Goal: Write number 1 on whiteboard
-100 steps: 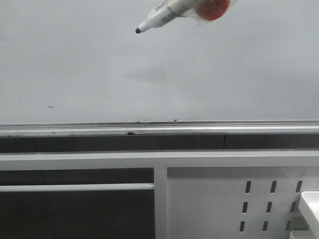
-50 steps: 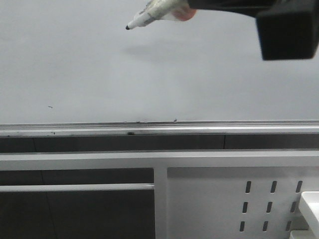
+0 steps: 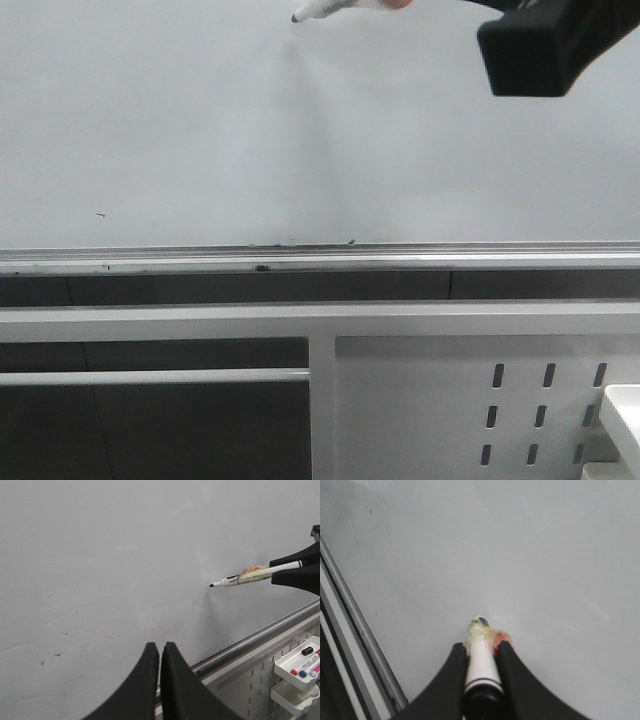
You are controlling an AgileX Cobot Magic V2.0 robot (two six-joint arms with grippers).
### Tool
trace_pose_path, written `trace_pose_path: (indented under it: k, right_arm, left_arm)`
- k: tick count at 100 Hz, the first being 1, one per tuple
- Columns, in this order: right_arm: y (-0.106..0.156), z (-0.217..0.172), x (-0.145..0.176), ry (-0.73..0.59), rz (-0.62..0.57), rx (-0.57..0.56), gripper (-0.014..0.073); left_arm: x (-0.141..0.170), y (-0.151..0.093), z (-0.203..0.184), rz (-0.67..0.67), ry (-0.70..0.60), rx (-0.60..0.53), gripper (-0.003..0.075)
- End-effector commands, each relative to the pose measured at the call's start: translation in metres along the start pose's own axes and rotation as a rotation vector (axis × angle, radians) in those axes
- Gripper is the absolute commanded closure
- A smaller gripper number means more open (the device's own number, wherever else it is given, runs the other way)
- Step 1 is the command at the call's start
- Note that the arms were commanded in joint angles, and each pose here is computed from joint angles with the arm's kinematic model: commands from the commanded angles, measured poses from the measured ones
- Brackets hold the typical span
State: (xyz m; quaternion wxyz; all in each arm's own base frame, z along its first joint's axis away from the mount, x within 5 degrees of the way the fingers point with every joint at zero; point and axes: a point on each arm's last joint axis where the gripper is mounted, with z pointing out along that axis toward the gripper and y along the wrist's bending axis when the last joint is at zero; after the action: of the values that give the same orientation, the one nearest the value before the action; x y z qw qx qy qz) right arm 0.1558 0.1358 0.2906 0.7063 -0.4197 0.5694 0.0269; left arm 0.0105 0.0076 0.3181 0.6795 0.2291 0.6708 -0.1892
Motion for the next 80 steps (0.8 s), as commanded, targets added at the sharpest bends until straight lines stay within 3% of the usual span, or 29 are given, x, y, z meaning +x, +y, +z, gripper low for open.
trace_pose_path:
  k: [1,33,80]
  right_arm:
    - [-0.013,0.002,-0.013,-0.081,0.005,0.089,0.0645]
    - [-0.005,0.014,-0.001,-0.024,0.02,0.068,0.0645]
    - [-0.017,0.014,0.0,-0.028,0.027,0.207,0.0645]
  left_arm:
    - [-0.013,0.0,-0.003,-0.011,-0.097,0.009,0.074]
    - [-0.013,0.0,-0.003,-0.011,-0.097,0.009,0.074]
    - [-0.013,-0.001,-0.003,-0.016,-0.097,0.013,0.074]
